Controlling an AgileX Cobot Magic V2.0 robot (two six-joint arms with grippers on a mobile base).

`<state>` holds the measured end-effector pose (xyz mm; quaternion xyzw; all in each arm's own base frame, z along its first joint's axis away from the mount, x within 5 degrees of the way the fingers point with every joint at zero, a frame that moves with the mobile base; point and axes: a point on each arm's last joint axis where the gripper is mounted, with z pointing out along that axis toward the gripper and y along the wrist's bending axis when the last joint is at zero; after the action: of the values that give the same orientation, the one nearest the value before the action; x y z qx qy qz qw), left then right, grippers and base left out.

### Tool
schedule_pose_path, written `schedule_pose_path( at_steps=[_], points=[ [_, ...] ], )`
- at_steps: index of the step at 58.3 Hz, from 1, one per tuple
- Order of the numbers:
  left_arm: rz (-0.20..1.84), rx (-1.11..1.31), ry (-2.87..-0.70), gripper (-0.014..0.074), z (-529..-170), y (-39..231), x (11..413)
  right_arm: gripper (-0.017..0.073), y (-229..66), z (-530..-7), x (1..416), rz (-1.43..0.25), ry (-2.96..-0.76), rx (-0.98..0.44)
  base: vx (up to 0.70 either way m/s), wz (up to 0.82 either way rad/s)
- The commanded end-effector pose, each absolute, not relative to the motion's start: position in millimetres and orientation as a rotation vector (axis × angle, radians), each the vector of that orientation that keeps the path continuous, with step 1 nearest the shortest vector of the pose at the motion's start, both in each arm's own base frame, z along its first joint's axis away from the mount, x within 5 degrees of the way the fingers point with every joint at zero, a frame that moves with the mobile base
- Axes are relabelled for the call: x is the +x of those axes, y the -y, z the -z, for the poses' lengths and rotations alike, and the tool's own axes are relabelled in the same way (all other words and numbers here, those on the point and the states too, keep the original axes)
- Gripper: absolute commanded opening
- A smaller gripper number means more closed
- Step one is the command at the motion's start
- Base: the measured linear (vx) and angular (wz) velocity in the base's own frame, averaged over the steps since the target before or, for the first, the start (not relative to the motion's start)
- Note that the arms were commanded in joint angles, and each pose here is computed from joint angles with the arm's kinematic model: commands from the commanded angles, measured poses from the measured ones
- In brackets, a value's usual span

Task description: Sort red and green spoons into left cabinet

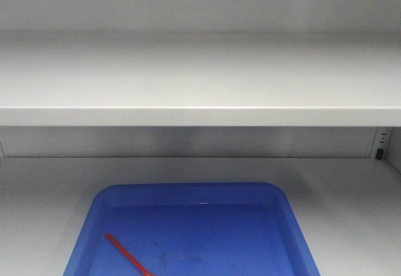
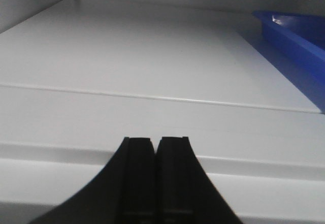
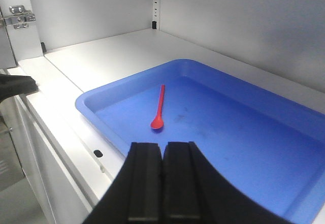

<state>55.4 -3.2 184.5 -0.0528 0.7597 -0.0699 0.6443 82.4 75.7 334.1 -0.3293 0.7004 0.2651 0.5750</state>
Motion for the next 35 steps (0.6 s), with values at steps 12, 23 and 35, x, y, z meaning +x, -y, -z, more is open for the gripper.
schedule_pose_path(
  at_steps=[12,23,35],
  points=[
    [0.166,-0.136,-1.677,-0.0001,-183.4,2.5,55.4,-0.0003,-75.0,-345.8,83.6,-0.634,-1.601,-0.717,0.0,0.0],
    [0.166,-0.136,-1.677,-0.0001,-183.4,2.5,55.4,-0.0003,-75.0,-345.8,83.6,-0.634,-1.601,-0.717,0.0,0.0],
    [0.166,-0.136,-1.677,-0.0001,-183.4,2.5,55.4,-0.0003,-71.6,-347.7,90.3,-0.616,-1.59,-0.622,0.0,0.0]
  ],
)
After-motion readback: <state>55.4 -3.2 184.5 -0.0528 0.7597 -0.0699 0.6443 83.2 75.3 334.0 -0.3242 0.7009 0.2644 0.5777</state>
